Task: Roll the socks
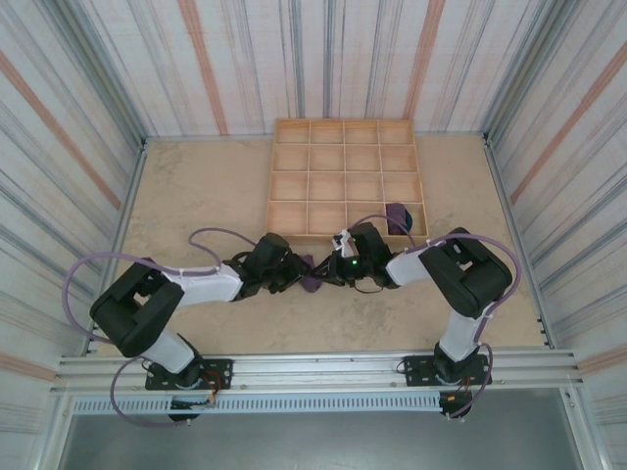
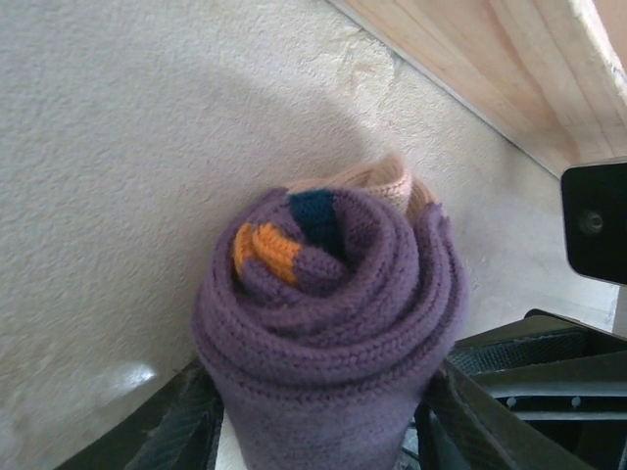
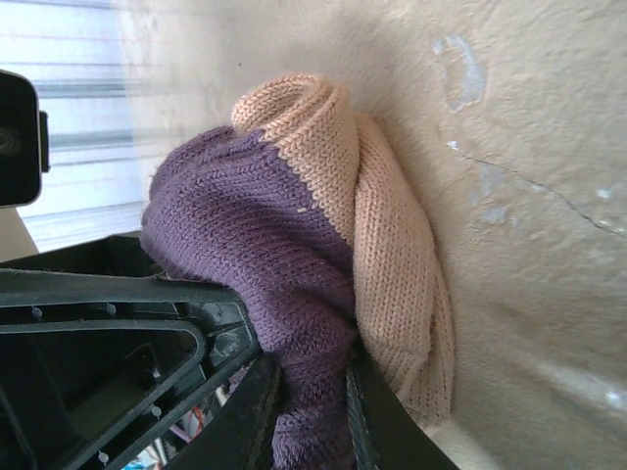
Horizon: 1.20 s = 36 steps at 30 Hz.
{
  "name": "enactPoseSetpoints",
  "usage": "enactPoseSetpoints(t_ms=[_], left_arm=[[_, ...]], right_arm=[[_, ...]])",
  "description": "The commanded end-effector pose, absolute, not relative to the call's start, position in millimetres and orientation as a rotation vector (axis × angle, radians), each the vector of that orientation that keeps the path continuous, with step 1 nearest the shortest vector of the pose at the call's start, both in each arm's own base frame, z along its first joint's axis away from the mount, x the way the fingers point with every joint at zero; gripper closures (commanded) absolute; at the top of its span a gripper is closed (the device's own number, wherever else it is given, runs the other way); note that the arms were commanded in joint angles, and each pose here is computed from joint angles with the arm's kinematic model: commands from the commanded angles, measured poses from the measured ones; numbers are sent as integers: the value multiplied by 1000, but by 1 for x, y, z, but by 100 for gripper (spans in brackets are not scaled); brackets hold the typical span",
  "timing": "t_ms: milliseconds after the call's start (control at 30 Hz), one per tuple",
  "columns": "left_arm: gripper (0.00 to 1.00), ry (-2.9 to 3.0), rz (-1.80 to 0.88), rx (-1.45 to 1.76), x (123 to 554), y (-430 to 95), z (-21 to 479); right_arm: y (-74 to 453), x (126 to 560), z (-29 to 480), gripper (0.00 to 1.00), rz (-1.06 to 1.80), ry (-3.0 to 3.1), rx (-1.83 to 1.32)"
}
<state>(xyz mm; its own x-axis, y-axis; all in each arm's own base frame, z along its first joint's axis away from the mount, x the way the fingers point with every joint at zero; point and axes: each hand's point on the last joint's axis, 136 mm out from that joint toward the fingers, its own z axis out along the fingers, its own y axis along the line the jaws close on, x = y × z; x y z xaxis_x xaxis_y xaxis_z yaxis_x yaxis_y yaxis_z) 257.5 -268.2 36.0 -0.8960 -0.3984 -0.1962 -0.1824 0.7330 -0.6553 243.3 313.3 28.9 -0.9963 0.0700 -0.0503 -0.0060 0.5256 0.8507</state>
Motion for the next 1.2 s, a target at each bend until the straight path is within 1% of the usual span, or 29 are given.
enactPoseSetpoints(t_ms=[0, 67, 167, 233, 300, 400, 433, 533, 700, 800, 967, 1167], left_arm=[[51, 2644, -839, -526, 260, -257, 18], [53, 2651, -828, -532, 261, -257, 15], [65, 2680, -788, -543, 260, -254, 8], [72, 2690, -780, -549, 260, -253, 5], [85, 2698, -782, -551, 260, -252, 3], [98, 2709, -805, -522, 261, -254, 2], [100, 2713, -809, -504, 261, -255, 2], [100, 2726, -821, -441, 262, -256, 5], [100, 2723, -887, -315, 263, -259, 13], [100, 2768, -880, -219, 261, -258, 13], [100, 2805, -1055, -107, 258, -268, 6], [100, 2822, -1076, -51, 257, -268, 2]], right_arm=[[258, 184, -58, 90, 1136, 3089, 447], [258, 183, -57, 89, 1156, 3082, 458], [260, 184, -51, 85, 1183, 3063, 447], [262, 186, -43, 78, 1211, 3033, 417], [266, 190, -31, 69, 1254, 2988, 354], [270, 196, -13, 60, 1276, 2937, 251], [271, 198, -8, 57, 1275, 2923, 218], [273, 203, 12, 49, 1265, 2880, 111], [268, 210, 39, 31, 1165, 2849, -33], [266, 212, 46, 24, 1131, 2851, -98], [270, 221, 44, 22, 1115, 2812, -193], [273, 240, 36, 21, 1046, 2739, -272]])
